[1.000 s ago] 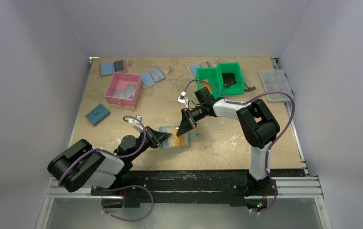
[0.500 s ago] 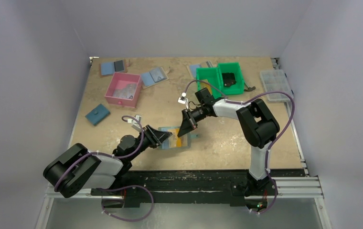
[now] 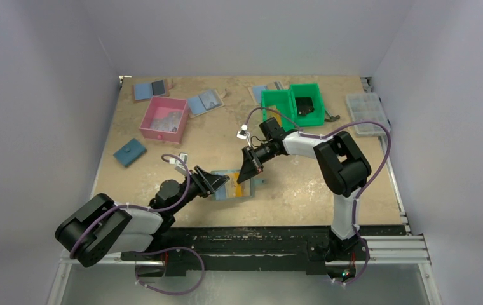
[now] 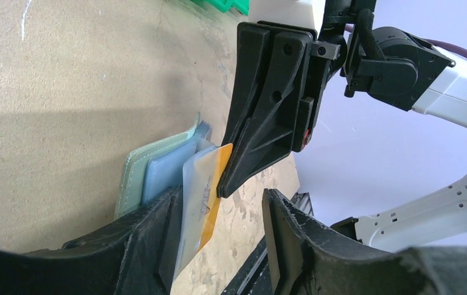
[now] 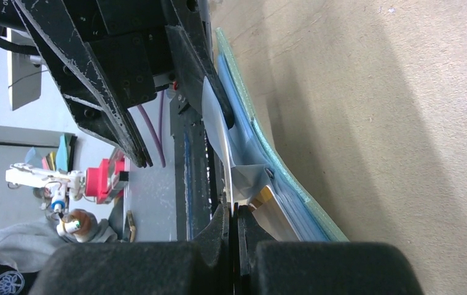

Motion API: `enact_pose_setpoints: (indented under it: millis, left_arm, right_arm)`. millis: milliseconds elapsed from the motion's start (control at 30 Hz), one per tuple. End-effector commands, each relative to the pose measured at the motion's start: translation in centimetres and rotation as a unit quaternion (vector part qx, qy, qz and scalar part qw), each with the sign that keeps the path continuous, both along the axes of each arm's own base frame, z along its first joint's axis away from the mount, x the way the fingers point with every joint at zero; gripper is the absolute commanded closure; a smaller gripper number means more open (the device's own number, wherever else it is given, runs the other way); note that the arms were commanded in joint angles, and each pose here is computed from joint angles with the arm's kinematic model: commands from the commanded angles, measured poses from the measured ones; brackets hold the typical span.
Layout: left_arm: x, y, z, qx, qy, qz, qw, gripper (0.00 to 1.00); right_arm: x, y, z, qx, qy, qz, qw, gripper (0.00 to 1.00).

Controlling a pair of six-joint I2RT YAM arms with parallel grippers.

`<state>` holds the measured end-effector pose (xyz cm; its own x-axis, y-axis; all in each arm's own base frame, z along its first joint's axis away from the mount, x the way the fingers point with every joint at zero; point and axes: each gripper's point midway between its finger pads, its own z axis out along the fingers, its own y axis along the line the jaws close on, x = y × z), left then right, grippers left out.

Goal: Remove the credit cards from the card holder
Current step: Remove the credit card from the card holder.

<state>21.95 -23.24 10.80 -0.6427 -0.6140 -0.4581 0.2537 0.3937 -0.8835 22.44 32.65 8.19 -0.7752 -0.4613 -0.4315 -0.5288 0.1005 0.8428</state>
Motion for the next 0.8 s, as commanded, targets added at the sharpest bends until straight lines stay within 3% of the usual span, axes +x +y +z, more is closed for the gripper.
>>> enact_pose_setpoints:
  millis: [0, 767]
  left_arm:
    - [-0.55, 0.40, 0.62, -0.011, -0.017, -0.002, 1.000, 0.48]
    - [-0.77, 0.56, 0.51, -0.021, -0.009, -0.001, 1.000, 0.47]
  right_arm:
    - [0.76, 0.26, 0.61, 0.014, -0.027, 0.007, 1.000, 1.00]
    - [0.72, 0.17, 0.56, 0.015, -0.028, 0.010, 0.999, 1.00]
